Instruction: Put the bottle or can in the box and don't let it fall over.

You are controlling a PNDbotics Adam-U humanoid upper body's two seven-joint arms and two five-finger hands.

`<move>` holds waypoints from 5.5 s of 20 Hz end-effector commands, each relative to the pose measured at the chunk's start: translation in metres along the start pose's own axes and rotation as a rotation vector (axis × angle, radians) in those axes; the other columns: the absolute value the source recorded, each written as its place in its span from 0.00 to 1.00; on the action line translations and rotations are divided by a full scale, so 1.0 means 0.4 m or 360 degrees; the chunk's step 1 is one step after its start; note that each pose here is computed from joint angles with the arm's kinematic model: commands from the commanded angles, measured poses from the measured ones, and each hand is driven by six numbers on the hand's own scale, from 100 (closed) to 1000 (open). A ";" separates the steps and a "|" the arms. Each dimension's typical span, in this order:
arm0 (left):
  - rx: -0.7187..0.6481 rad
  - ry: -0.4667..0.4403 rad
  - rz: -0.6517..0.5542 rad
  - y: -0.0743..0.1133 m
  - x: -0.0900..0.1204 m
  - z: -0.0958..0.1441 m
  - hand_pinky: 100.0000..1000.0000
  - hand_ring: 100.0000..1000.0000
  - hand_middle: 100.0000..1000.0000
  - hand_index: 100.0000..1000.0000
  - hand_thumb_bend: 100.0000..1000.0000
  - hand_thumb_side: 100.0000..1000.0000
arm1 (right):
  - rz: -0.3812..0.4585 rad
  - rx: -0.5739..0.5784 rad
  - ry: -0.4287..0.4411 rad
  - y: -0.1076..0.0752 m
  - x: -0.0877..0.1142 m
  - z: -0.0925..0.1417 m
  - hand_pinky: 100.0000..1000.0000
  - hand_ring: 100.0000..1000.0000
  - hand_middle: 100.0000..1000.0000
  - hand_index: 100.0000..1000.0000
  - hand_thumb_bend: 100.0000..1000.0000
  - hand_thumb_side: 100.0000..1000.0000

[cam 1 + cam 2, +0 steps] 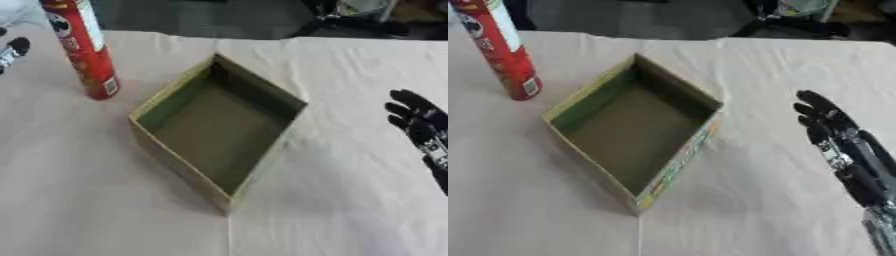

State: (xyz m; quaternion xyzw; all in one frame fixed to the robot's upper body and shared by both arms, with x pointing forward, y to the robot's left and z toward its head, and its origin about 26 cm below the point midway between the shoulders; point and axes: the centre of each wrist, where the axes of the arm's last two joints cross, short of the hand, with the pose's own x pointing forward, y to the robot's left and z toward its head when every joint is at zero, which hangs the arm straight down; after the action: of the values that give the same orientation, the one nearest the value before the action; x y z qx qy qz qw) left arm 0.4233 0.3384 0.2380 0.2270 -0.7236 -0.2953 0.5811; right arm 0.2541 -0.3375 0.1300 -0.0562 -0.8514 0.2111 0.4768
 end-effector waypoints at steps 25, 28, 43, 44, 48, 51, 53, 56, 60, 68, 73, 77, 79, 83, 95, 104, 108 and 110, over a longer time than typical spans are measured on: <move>-0.0219 -0.0226 -0.0045 -0.010 0.085 -0.072 1.00 1.00 1.00 0.97 0.29 0.57 | -0.0008 -0.0002 -0.0034 -0.010 0.020 -0.017 1.00 1.00 1.00 1.00 0.00 0.74; -0.0234 -0.0231 -0.0046 -0.017 0.084 -0.079 1.00 1.00 1.00 0.97 0.21 0.44 | -0.0010 -0.0003 -0.0032 -0.010 0.020 -0.018 1.00 1.00 1.00 1.00 0.00 0.74; -0.0093 -0.0012 -0.0014 -0.025 0.057 -0.096 1.00 1.00 1.00 0.97 0.25 0.54 | -0.0010 -0.0013 -0.0009 -0.003 0.017 -0.015 1.00 1.00 1.00 1.00 0.00 0.75; -0.0079 0.0001 -0.0014 -0.023 0.054 -0.095 1.00 1.00 1.00 0.97 0.25 0.54 | -0.0009 -0.0015 -0.0006 -0.003 0.016 -0.013 1.00 1.00 1.00 1.00 0.00 0.75; -0.0044 0.0021 -0.0017 -0.017 0.053 -0.091 1.00 1.00 1.00 0.97 0.26 0.55 | -0.0006 -0.0021 0.0004 -0.001 0.014 -0.010 1.00 1.00 1.00 1.00 0.00 0.75; -0.0029 0.0027 -0.0006 -0.014 0.055 -0.091 1.00 1.00 1.00 0.97 0.26 0.57 | -0.0006 -0.0020 0.0005 0.000 0.014 -0.010 1.00 1.00 1.00 1.00 0.00 0.74; -0.0031 0.0023 0.0005 -0.013 0.057 -0.092 1.00 1.00 1.00 0.97 0.27 0.58 | -0.0006 -0.0019 0.0005 0.000 0.014 -0.010 1.00 1.00 1.00 1.00 0.00 0.74; -0.0032 0.0020 0.0030 -0.010 0.058 -0.094 1.00 1.00 1.00 0.97 0.26 0.60 | -0.0005 -0.0021 0.0006 0.001 0.014 -0.009 1.00 1.00 1.00 1.00 0.00 0.75; -0.0039 0.0006 0.0061 -0.010 0.063 -0.101 1.00 1.00 1.00 0.99 0.28 0.64 | -0.0006 -0.0023 0.0002 0.002 0.014 -0.011 1.00 1.00 1.00 1.00 0.00 0.75; -0.0078 -0.0067 0.0052 -0.004 0.074 -0.109 1.00 1.00 1.00 1.00 0.29 0.65 | -0.0003 -0.0033 0.0008 0.005 0.014 -0.014 1.00 1.00 1.00 1.00 0.00 0.76; -0.0083 -0.0118 0.0053 -0.001 0.093 -0.118 1.00 1.00 1.00 1.00 0.29 0.65 | -0.0002 -0.0032 0.0005 0.008 0.014 -0.016 1.00 1.00 1.00 1.00 0.00 0.76; -0.0087 -0.0144 0.0047 -0.002 0.101 -0.123 1.00 1.00 1.00 1.00 0.29 0.66 | -0.0002 -0.0033 0.0004 0.009 0.014 -0.017 1.00 1.00 1.00 1.00 0.00 0.76; -0.0088 -0.0153 0.0045 -0.002 0.104 -0.125 1.00 1.00 1.00 1.00 0.29 0.66 | -0.0002 -0.0033 0.0002 0.010 0.014 -0.018 1.00 1.00 1.00 1.00 0.00 0.76; -0.0067 -0.0152 0.0038 -0.002 0.110 -0.130 1.00 1.00 1.00 0.99 0.30 0.65 | -0.0005 -0.0031 0.0000 0.012 0.014 -0.019 1.00 1.00 1.00 1.00 0.00 0.77; 0.0043 -0.0117 0.0000 0.001 0.114 -0.139 1.00 1.00 1.00 0.98 0.33 0.64 | -0.0004 -0.0033 0.0000 0.015 0.014 -0.021 1.00 1.00 1.00 1.00 0.00 0.77; 0.0129 -0.0095 -0.0025 -0.004 0.117 -0.149 1.00 1.00 1.00 0.97 0.33 0.64 | -0.0001 -0.0032 0.0000 0.020 0.014 -0.024 1.00 1.00 1.00 1.00 0.00 0.78; 0.0139 -0.0107 -0.0020 -0.002 0.123 -0.151 1.00 1.00 1.00 0.94 0.32 0.65 | 0.0002 -0.0032 -0.0002 0.022 0.014 -0.026 1.00 1.00 1.00 1.00 0.00 0.78; 0.0138 -0.0111 -0.0017 -0.003 0.126 -0.153 1.00 1.00 1.00 0.93 0.33 0.65 | 0.0002 -0.0032 -0.0002 0.023 0.014 -0.027 1.00 1.00 1.00 1.00 0.00 0.78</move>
State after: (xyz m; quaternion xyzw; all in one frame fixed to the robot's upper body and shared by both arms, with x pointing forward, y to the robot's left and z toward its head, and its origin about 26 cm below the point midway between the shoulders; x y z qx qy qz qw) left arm 0.4729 0.2921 0.2650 0.2382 -0.7427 -0.2823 0.5585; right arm 0.2601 -0.3238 0.1285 -0.0548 -0.8499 0.1974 0.4855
